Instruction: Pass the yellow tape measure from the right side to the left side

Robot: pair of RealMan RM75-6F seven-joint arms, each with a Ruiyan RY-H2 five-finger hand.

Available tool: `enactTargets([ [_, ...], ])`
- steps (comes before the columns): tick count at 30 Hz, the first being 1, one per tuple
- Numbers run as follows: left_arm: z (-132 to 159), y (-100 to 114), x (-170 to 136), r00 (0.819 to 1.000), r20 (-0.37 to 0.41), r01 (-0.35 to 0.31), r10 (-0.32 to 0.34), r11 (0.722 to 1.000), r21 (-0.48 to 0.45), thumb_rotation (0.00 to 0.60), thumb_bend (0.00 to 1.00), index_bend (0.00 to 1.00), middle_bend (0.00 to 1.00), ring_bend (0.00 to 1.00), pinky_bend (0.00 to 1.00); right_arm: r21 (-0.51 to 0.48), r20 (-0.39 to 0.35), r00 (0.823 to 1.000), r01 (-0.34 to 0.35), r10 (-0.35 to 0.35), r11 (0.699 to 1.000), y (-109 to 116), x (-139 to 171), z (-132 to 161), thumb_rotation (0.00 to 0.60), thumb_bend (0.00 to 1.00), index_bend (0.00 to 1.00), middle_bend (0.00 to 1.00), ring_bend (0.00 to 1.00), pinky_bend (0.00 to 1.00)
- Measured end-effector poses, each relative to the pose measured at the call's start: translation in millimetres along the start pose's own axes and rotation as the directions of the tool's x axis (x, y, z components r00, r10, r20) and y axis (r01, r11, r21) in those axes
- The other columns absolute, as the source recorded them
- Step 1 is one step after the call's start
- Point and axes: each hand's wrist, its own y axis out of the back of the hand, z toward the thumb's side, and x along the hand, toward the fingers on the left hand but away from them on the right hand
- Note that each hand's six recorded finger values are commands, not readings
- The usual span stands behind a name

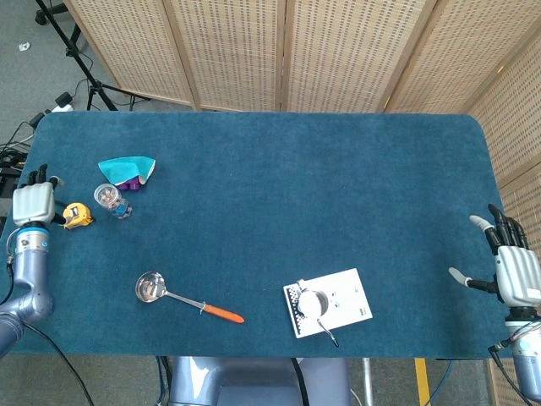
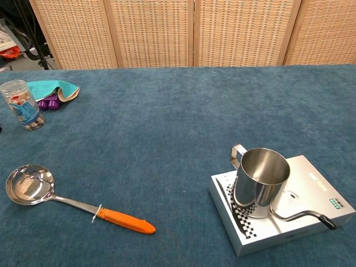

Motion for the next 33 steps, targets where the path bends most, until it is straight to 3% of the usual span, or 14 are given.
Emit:
enactTargets([
  [8,-7.5,40.7,-1.5,0.999,0.028,-0.029,0.030,0.999,-0.015,0.600,0.10,0.17,0.00,0.00,0.17,0.003,-0.015,1.000,0.000,0.000,1.000,-0.9,1.4,3.8,0.600,0.14,0.17,0.00,0.00,0.03],
  [13,-8.0,76.2,-7.2,0.998,0.051,-0.034,0.036,0.999,-0.041,0.600,0.10,0.00,0.00,0.00,0.08,0.005,-0.023,1.000,0.002,-0.002,1.000,-1.5,2.3,6.6,0.600,0.14,0.17,0.00,0.00,0.03],
  [18,8.7,102.7,-19.9,0.994,0.096,-0.040,0.049,0.995,-0.092,0.600,0.10,0.00,0.00,0.00,0.00,0.001,-0.026,1.000,0.006,-0.006,1.000,-1.1,2.9,7.8,0.600,0.14,0.17,0.00,0.00,0.03],
  [21,22.6,118.6,-30.7,0.987,0.127,-0.086,0.101,0.989,-0.118,0.600,0.10,0.00,0.00,0.00,0.00,0.000,-0.023,1.000,0.006,-0.006,1.000,-0.8,3.0,7.0,0.600,0.14,0.17,0.00,0.00,0.03],
  [24,39.6,132.8,-46.4,0.970,0.170,-0.149,0.174,0.978,-0.147,0.600,0.09,0.00,0.00,0.00,0.00,-0.004,-0.020,1.000,0.008,-0.008,1.000,0.1,3.1,5.9,0.600,0.14,0.17,0.00,0.00,0.03],
  [28,59.2,144.2,-75.8,0.931,0.248,-0.229,0.268,0.957,-0.176,0.600,0.10,0.00,0.00,0.00,0.00,-0.008,-0.017,1.000,0.012,-0.013,1.000,1.8,3.0,4.3,0.600,0.14,0.17,0.00,0.00,0.03],
  [31,66.8,138.7,-102.3,0.907,0.305,-0.244,0.291,0.952,-0.185,0.600,0.11,0.00,0.00,0.00,0.00,-0.010,-0.016,1.000,0.013,-0.014,1.000,2.4,3.0,3.8,0.600,0.13,0.17,0.00,0.00,0.03],
  [33,67.2,129.4,-117.3,0.905,0.326,-0.223,0.273,0.957,-0.183,0.600,0.11,0.00,0.00,0.00,0.00,-0.011,-0.020,1.000,0.016,-0.016,1.000,3.0,3.1,4.2,0.600,0.13,0.17,0.00,0.00,0.03],
])
